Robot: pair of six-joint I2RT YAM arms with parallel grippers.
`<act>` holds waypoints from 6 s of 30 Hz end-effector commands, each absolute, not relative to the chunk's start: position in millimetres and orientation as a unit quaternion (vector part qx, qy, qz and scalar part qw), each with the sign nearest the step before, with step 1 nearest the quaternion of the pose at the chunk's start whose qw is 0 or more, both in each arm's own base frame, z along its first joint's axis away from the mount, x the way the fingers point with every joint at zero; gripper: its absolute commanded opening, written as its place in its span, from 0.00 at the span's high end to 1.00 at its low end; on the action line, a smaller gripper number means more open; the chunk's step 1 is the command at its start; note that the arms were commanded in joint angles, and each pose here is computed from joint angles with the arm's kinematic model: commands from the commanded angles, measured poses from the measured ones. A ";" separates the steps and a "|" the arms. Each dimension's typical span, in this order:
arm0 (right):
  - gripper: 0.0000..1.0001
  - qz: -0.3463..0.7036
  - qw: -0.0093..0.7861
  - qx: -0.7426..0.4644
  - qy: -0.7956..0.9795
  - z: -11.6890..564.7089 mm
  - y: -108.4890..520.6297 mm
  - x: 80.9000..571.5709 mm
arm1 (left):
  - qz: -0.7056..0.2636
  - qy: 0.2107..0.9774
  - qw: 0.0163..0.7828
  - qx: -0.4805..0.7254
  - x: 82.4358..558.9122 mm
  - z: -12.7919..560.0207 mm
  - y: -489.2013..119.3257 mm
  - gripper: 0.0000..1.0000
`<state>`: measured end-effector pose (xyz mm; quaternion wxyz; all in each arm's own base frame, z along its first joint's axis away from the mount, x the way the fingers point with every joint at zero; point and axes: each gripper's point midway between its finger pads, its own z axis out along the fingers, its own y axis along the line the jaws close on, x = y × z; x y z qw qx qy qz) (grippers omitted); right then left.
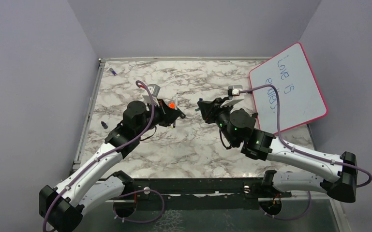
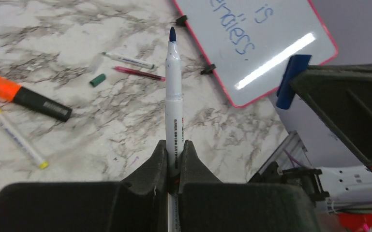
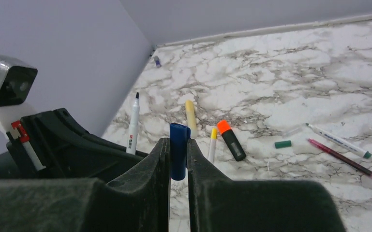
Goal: Insert the pens into the pen caps
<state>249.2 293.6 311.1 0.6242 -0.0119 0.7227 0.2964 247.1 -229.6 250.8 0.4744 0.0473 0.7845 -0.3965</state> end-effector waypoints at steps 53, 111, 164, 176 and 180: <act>0.85 0.474 0.601 0.038 0.642 364.6 302.4 220.5 | -0.574 0.632 0.454 0.255 158.0 293.1 -282.6 1.00; 0.32 0.414 0.550 0.064 0.722 345.0 293.0 222.9 | -0.555 0.647 0.451 0.263 163.1 284.7 -283.5 1.00; 0.99 0.475 0.408 -0.026 0.779 249.5 340.0 182.5 | -0.482 0.664 0.542 0.182 244.4 348.4 -283.7 1.00; 0.37 0.397 0.460 0.023 0.794 247.0 307.2 205.7 | -0.466 0.780 0.387 0.154 198.9 194.2 -265.4 1.00; 0.23 0.384 0.463 0.031 0.798 242.2 300.9 207.4 | -0.384 0.839 0.374 0.088 201.4 143.9 -232.3 1.00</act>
